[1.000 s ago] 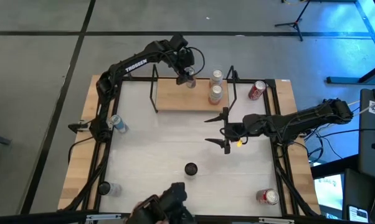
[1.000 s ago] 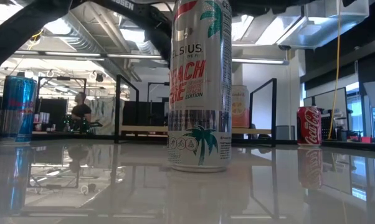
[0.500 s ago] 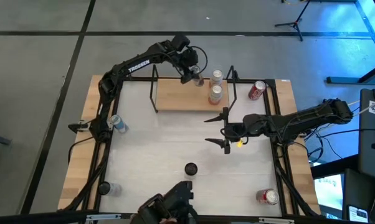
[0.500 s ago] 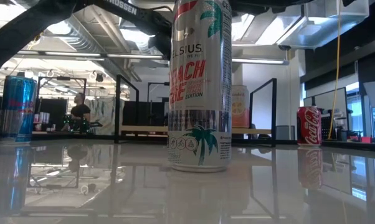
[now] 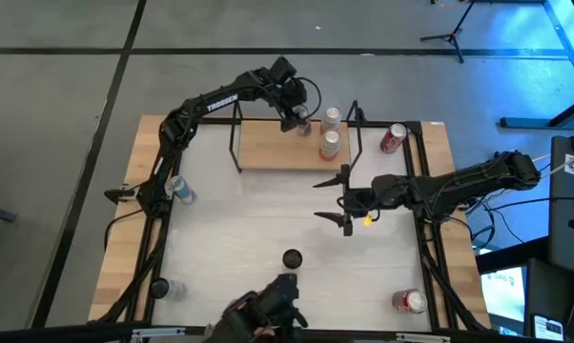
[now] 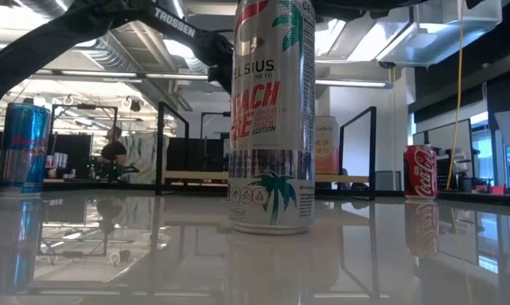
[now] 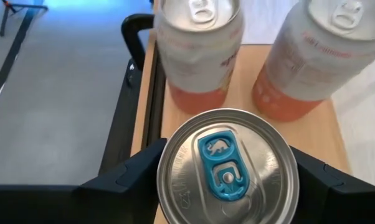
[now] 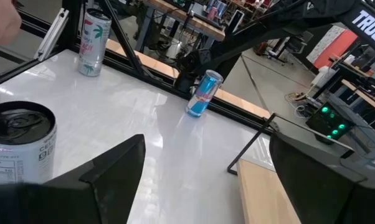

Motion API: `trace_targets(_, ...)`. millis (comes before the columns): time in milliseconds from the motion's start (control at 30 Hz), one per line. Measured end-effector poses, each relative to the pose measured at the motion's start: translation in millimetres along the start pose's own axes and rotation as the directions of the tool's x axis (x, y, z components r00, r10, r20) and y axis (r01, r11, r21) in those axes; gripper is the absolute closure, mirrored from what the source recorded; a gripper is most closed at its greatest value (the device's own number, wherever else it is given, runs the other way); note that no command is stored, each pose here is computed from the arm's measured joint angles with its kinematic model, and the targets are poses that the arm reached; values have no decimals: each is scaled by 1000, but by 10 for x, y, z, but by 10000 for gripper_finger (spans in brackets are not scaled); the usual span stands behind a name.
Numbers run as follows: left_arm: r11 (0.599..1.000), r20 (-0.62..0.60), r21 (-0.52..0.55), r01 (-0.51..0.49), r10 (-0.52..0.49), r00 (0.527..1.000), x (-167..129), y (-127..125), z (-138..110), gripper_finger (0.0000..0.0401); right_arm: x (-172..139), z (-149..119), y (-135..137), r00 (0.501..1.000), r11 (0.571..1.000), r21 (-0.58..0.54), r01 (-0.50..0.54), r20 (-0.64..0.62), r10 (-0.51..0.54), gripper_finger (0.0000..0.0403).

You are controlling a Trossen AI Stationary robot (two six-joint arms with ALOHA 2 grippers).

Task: Place canned beverage on shelf
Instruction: Put the right blue soda can on the shelf

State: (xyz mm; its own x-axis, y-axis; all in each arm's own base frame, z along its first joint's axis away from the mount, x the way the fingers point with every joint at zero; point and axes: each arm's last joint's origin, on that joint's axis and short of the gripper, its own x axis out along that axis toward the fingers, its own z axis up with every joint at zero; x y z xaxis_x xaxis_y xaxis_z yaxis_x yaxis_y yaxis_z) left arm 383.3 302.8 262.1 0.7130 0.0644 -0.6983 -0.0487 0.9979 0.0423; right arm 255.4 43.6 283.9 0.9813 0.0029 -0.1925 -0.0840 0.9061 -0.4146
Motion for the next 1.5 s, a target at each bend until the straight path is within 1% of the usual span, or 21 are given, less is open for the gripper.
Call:
trace_targets(133,1000,-4,7,-2,2,1000,48,-25,6,156,1,-2,-4,1000,1000,0,2,-1,-2,63)
trace_targets(533,1000,-7,12,4,-4,1000,69,-67,24,153,1,-3,-4,1000,1000,1,2,-2,-2,63)
trace_targets(733,1000,-8,25,16,-16,1000,110,-158,70,152,1,-3,-4,1000,1000,0,1,-2,-1,63)
trace_targets(900,999,-19,41,-5,6,1000,142,-220,105,152,1,-3,-4,1000,1000,0,2,-2,-2,63)
trace_targets(1100,998,-30,45,-37,39,999,136,-203,103,151,1,-3,-4,1000,1000,1,2,-2,-2,63)
trace_targets(1433,998,-31,44,-40,41,999,132,-194,98,151,1,-2,-4,1000,1000,1,2,-1,-2,63)
trace_targets(1500,998,-30,45,-40,41,999,132,-193,98,145,1,-2,-4,1000,1000,1,2,-1,-2,63)
